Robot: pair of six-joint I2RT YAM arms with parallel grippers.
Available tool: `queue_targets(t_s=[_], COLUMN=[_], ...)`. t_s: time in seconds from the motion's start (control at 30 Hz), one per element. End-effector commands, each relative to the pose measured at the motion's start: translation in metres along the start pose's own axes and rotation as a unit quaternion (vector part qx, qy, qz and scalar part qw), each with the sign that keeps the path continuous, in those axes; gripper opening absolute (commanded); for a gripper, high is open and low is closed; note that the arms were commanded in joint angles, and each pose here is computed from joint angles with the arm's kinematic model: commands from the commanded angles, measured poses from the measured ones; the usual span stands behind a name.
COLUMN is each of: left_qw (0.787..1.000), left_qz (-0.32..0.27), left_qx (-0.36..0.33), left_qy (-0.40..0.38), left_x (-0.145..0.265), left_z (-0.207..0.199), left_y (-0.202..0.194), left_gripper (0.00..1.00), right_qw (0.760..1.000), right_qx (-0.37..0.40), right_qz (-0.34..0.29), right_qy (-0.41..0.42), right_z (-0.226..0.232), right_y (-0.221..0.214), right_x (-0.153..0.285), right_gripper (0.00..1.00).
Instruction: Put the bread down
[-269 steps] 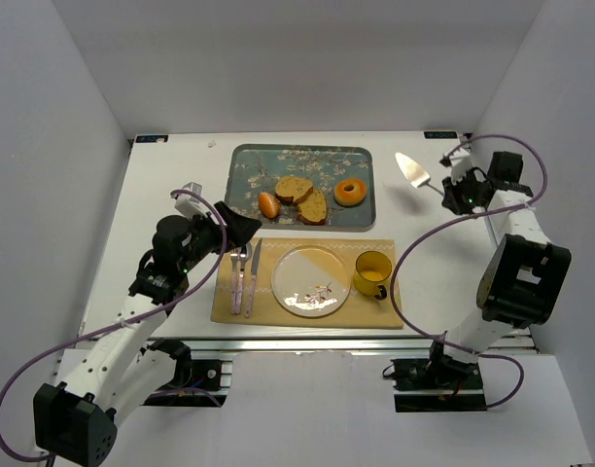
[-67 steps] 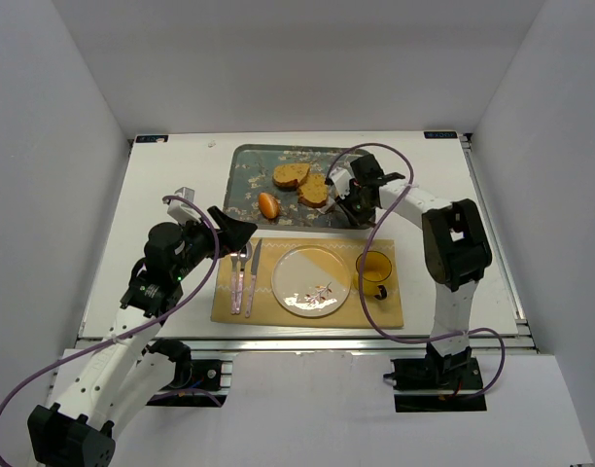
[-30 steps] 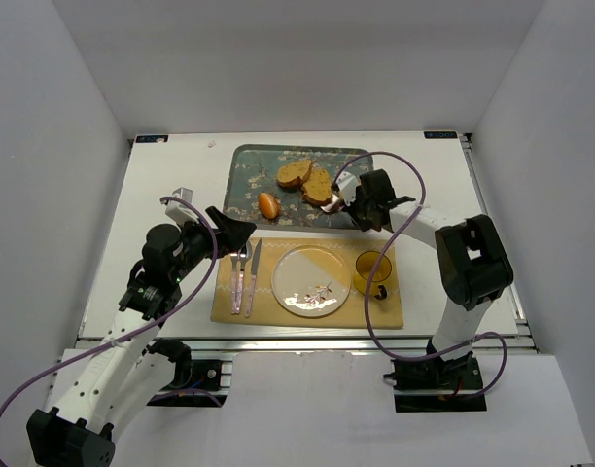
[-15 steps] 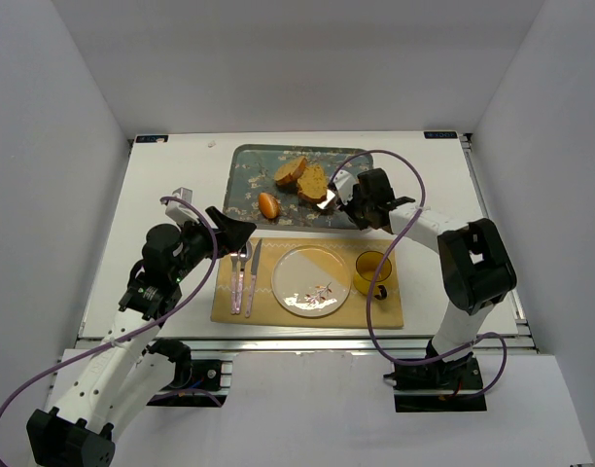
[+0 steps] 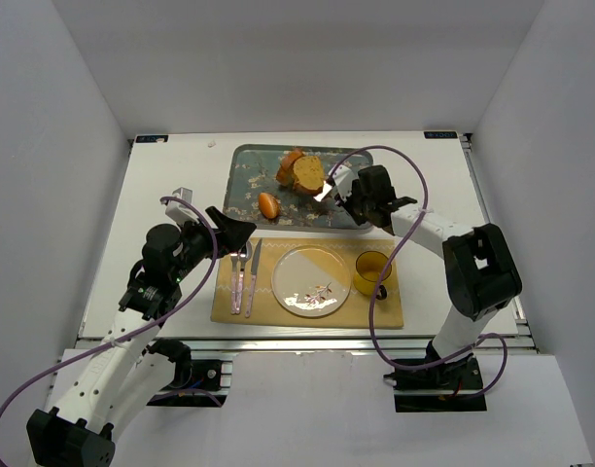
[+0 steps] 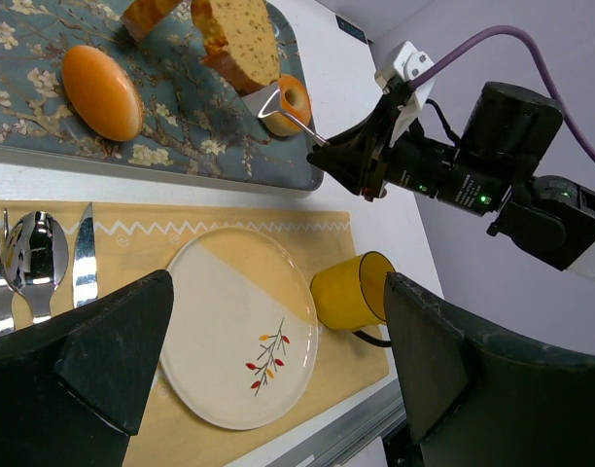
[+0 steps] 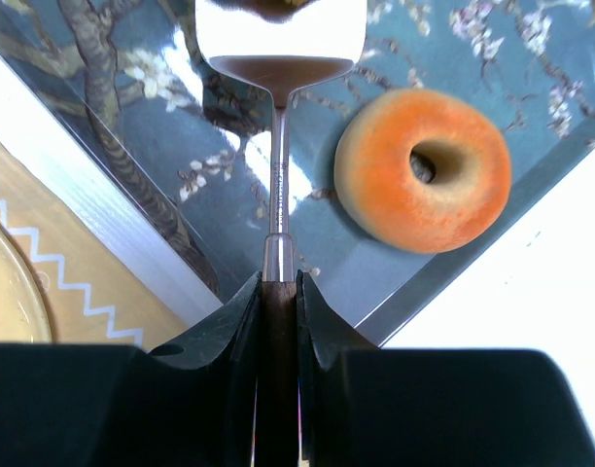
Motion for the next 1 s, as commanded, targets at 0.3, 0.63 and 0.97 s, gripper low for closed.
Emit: queue_targets(t_s=[0.3, 0.63, 0.97], left_qw=[1.0, 1.0, 1.0], left_qz=[-0.016, -0.018, -0.019], left_qx=[-0.002, -0.003, -0.005], left_qy=[-0.007, -0.007, -0.007], left_x=[0.003, 0.003, 0.005], left_z=[-0.005, -0.005, -0.006], left_y=[0.008, 0.008, 0.009], left_gripper=[0.98, 0.98, 0.98], right_qw=[0.996, 0.988, 0.957], right_qx=[0.017, 0.109, 0.221], right_qz=[-0.083, -0.086, -0.081], right_qy=[-0.022, 0.07, 0.171], right_z=[-0.006, 0.009, 0.041], right_y=[0.036, 0.033, -0.005], right_x=[0.018, 0.053, 0.094], right_gripper=[0.0, 0.0, 0.0])
Point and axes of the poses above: each gripper's point midway between its finger pads, its own x axis back along the fingers, its own z axis along the line the jaws close on, y = z × x, the point moved 9 cm from there along x, back along the fingers, and after that the axes turned 4 degrees about -x, right-handed, at the moved point
